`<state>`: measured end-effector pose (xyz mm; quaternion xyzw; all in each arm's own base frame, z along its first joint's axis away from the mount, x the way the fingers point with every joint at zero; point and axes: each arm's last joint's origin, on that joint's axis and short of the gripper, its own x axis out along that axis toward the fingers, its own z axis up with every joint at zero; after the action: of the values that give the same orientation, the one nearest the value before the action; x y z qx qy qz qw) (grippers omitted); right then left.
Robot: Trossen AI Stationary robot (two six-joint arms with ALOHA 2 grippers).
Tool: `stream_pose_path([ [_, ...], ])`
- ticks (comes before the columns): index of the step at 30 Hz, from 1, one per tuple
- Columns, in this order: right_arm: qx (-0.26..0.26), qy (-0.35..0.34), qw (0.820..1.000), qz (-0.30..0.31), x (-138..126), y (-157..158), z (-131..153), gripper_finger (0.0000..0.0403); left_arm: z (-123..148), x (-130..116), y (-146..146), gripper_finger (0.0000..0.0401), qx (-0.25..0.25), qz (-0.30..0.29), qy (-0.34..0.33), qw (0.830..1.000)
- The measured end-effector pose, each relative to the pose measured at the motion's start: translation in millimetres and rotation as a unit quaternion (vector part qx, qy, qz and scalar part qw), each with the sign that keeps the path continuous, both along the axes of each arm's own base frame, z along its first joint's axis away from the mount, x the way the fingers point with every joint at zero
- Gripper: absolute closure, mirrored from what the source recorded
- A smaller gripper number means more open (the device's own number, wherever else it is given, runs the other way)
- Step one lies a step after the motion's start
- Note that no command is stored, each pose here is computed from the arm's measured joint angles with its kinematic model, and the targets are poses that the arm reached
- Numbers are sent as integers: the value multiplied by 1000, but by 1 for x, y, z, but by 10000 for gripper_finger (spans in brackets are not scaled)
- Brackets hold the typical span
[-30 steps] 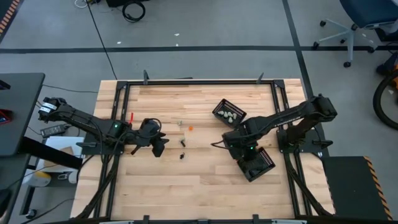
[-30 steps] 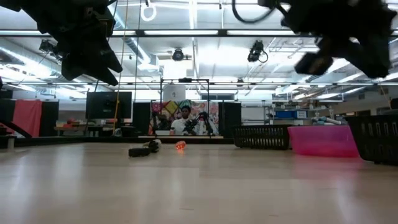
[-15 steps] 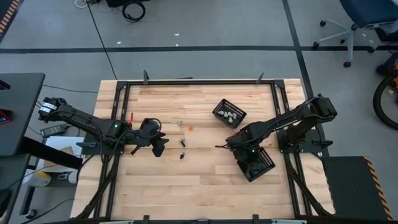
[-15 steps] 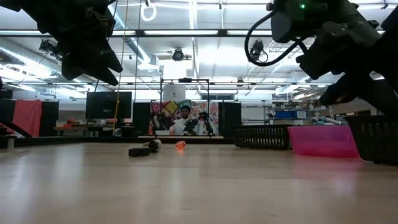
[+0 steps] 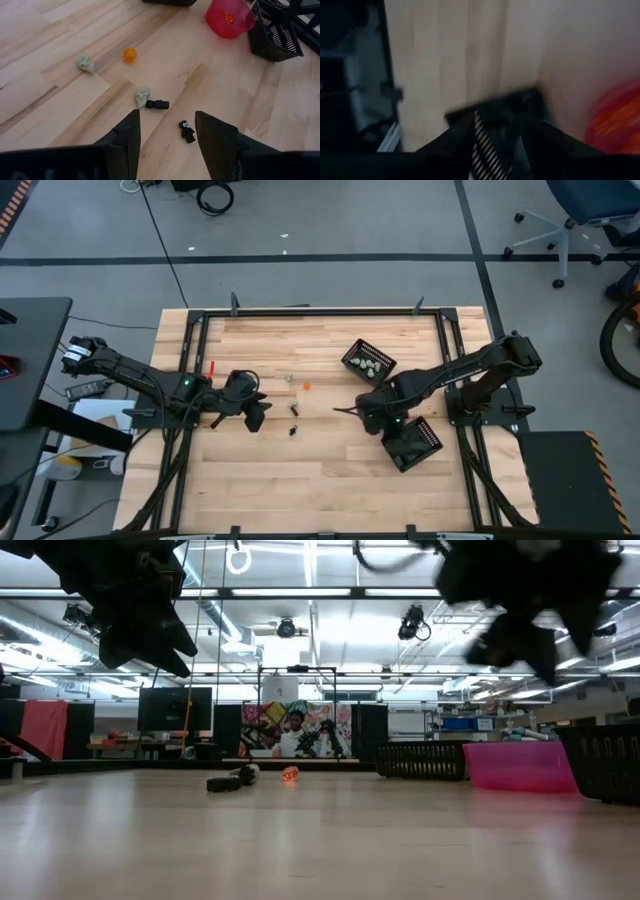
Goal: Sort Halloween decoration
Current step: Put the orange pumpkin toy into the red bowl
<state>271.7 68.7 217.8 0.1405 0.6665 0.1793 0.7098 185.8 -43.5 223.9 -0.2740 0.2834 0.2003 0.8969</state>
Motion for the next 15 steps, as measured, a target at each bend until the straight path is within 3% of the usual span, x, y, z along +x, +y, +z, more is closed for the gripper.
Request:
stream_pose_path([
  [3, -59, -82, 995, -16, 17, -1, 16, 243, 0, 0, 0, 239, 2, 2, -1, 1000],
  [6, -127, -169, 977, -38, 31, -2, 23, 243, 0, 0, 0, 239, 2, 2, 0, 1000],
  [9, -188, -203, 959, -64, 39, -6, 21, 243, 0, 0, 0, 239, 2, 2, -1, 1000],
  [15, -193, -299, 928, -109, 72, -21, 16, 233, 0, 0, 0, 239, 1, 2, -2, 1000],
])
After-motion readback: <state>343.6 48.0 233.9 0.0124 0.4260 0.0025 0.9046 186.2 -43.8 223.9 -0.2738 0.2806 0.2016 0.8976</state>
